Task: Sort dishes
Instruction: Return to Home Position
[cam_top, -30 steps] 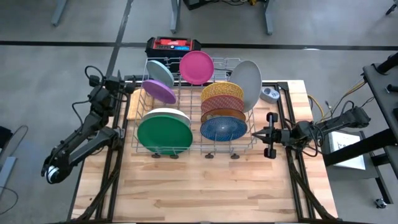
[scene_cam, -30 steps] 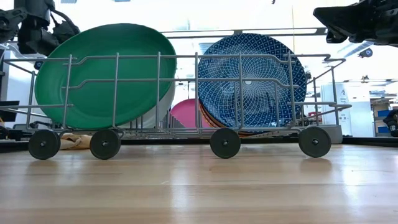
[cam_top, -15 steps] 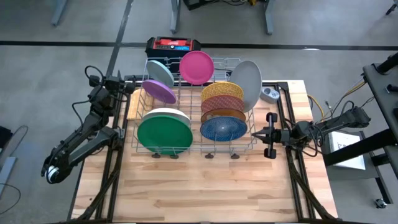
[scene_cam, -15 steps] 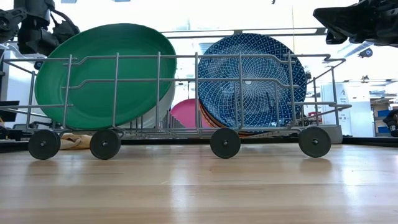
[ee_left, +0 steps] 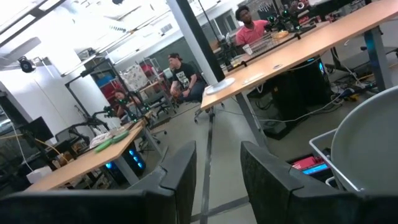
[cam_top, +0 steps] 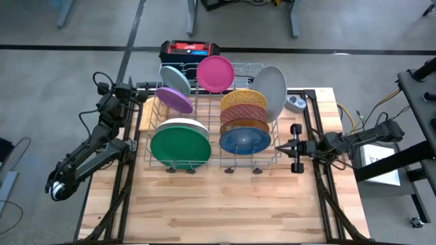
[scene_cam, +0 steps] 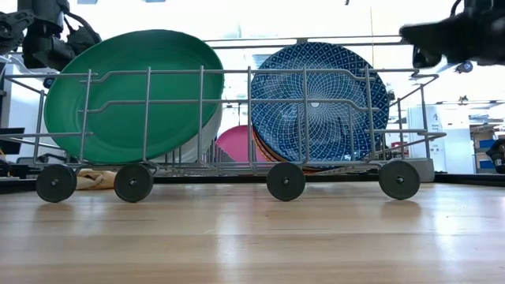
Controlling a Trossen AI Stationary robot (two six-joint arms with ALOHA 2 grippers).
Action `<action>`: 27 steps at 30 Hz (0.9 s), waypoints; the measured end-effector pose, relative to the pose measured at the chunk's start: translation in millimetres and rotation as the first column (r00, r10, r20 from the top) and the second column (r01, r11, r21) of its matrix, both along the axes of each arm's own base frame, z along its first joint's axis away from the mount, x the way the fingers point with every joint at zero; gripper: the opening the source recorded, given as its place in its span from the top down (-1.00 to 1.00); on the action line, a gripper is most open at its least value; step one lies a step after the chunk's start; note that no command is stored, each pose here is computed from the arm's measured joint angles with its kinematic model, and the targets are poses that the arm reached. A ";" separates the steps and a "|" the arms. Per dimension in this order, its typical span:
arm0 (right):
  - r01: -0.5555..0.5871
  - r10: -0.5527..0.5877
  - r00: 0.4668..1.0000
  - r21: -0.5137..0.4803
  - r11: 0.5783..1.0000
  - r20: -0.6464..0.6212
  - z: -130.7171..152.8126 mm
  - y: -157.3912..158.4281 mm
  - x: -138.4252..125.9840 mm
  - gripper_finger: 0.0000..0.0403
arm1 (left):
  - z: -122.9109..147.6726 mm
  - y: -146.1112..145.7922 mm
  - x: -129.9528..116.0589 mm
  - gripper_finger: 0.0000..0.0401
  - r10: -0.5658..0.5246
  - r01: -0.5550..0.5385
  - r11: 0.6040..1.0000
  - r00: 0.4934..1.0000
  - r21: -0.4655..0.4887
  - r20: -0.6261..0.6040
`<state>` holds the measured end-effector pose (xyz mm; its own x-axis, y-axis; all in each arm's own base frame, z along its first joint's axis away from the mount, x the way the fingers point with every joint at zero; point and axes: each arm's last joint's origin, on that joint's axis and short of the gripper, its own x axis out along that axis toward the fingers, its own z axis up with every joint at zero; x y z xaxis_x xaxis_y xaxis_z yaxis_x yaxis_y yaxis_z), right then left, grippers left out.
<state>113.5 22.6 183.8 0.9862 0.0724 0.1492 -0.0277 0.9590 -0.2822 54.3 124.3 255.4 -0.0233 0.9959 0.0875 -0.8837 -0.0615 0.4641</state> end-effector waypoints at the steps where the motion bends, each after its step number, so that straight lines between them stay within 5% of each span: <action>1: -0.024 0.024 0.999 -0.006 1.000 -0.028 -2.9 -0.6 -0.2 1.00 | 0.0 0.0 0.0 0.43 0.000 0.000 1.000 1.000 0.000 0.000; 6: -0.146 0.141 0.988 -0.087 0.986 -0.057 -6.6 -4.2 -4.5 1.00 | 0.2 0.0 0.0 0.43 0.000 0.000 1.000 1.000 0.001 0.001; 27: 0.062 -0.065 0.989 -0.024 0.998 -0.134 -16.5 -21.9 -16.4 1.00 | 0.1 -0.1 0.0 0.43 -0.001 0.001 1.000 1.000 0.000 0.000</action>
